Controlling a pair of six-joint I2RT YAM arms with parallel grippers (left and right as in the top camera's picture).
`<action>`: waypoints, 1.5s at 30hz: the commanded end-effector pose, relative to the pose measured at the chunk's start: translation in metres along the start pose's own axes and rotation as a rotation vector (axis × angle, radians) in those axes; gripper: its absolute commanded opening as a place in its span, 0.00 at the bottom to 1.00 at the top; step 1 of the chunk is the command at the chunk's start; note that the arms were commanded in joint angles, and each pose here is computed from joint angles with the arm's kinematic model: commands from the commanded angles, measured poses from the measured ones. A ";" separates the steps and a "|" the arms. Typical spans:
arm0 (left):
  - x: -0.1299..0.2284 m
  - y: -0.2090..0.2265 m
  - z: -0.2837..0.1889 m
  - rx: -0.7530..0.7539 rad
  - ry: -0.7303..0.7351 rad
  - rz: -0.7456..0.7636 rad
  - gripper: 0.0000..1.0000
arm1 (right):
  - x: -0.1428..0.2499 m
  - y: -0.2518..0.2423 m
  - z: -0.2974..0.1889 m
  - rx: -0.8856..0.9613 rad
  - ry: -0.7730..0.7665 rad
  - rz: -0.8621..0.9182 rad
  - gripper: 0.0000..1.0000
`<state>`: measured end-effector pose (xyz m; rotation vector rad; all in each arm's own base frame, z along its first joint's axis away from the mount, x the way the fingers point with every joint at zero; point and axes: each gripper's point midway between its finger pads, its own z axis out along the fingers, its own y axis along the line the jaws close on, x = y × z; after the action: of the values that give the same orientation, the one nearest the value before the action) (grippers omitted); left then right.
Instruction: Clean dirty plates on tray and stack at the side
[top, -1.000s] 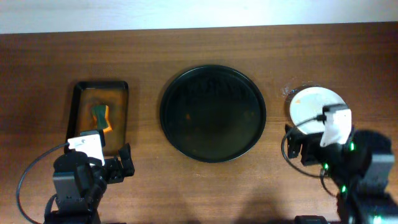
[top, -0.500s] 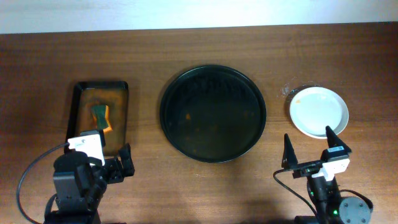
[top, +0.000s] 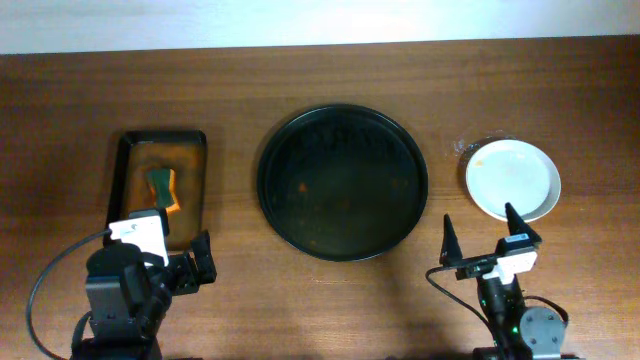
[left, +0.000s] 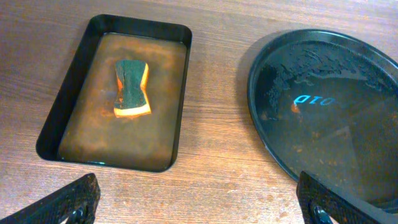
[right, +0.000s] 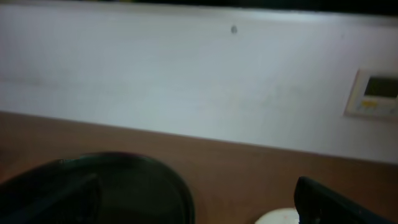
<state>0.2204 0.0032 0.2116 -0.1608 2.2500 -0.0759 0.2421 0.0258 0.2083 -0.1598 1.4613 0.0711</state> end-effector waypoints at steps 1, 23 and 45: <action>0.002 -0.002 0.001 0.011 0.003 0.016 0.99 | 0.028 0.001 0.000 0.003 0.078 0.012 0.99; 0.002 -0.002 0.001 0.011 0.003 0.016 0.99 | 0.049 0.000 -0.003 0.011 0.167 0.025 0.99; 0.034 0.002 -0.001 0.037 -0.255 0.028 0.99 | 0.049 0.000 -0.003 0.011 0.167 0.025 0.99</action>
<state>0.1964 0.0029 0.2077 -0.1395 2.0361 -0.0728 0.2451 0.0227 0.1610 -0.1425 1.6280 0.0707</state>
